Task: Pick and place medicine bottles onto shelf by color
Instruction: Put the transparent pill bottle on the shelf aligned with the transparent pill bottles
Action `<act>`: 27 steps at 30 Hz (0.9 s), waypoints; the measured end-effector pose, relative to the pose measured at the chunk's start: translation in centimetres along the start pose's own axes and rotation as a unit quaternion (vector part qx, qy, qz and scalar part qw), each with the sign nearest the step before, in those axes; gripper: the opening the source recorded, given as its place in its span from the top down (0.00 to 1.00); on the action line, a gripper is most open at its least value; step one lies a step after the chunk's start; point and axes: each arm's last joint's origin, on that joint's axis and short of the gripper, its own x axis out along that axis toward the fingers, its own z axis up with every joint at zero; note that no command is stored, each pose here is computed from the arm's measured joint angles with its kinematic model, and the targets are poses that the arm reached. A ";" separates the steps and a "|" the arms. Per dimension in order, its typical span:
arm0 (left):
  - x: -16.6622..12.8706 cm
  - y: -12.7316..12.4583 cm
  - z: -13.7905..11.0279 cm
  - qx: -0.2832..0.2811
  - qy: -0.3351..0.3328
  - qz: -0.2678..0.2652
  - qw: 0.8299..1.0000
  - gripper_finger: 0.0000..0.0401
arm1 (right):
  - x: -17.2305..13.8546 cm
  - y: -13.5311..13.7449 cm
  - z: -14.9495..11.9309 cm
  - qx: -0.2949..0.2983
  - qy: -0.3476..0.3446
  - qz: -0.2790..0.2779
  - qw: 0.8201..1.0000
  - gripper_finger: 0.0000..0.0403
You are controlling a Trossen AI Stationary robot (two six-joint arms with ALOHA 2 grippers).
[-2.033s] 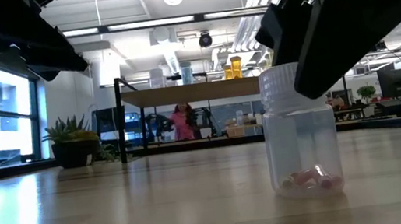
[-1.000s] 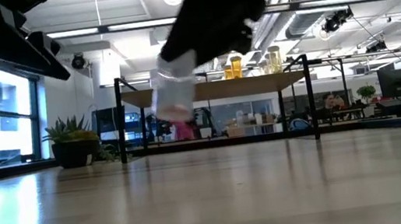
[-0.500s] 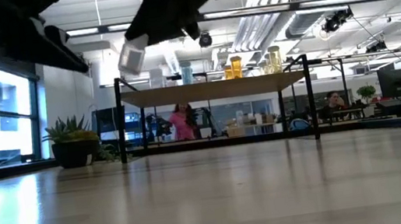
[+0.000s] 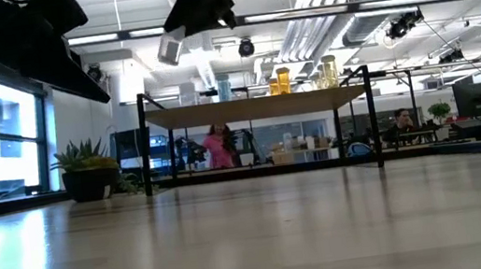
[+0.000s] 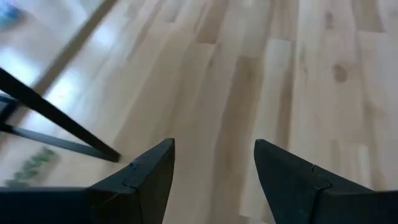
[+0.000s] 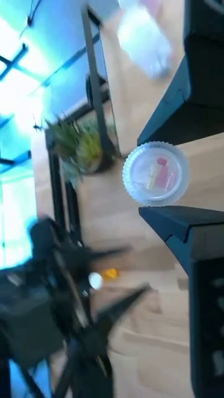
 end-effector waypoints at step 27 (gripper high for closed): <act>0.0 -0.1 0.0 -0.030 0.005 -0.020 0.999 0.47 | -2.2 -7.2 4.7 0.041 -0.026 -0.055 0.997 0.69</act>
